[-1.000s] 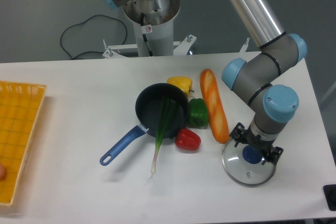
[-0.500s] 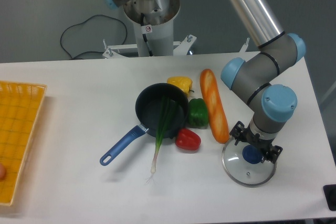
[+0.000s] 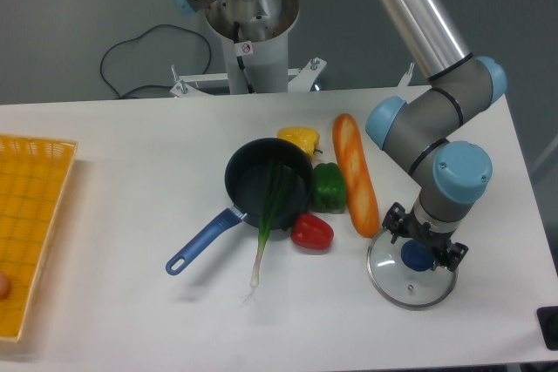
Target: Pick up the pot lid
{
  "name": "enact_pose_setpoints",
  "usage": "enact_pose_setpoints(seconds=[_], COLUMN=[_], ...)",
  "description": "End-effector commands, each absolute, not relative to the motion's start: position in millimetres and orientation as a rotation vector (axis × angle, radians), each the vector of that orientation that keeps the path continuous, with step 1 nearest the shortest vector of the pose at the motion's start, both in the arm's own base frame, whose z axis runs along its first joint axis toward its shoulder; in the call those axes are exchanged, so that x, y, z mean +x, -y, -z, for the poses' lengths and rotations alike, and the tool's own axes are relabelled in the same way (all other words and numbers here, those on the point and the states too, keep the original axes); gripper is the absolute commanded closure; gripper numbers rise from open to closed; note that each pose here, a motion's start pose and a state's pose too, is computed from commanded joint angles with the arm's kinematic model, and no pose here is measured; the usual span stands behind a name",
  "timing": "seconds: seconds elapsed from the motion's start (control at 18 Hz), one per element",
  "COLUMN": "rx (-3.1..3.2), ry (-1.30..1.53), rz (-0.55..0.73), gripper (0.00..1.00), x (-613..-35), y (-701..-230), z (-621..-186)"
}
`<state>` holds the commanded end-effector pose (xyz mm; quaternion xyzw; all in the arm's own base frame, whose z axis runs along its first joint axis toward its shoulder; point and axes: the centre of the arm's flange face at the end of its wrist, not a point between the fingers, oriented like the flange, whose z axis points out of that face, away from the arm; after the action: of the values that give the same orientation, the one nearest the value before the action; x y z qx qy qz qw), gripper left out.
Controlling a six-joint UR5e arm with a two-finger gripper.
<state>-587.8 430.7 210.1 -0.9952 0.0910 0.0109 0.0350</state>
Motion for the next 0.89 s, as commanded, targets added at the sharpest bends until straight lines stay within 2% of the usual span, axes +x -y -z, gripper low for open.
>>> enact_pose_setpoints(seconds=[0.44, 0.78, 0.89], rx=[-3.059, -3.059, -3.058], ry=[-0.273, -0.275, -0.275], rz=[-0.033, -0.033, -0.038], gripper=[0.11, 0.25, 0.27], x=[-587.3, -587.1, -587.7], y=[-431.7, -431.6, -431.8], z=[-209.2, -210.1, -211.0])
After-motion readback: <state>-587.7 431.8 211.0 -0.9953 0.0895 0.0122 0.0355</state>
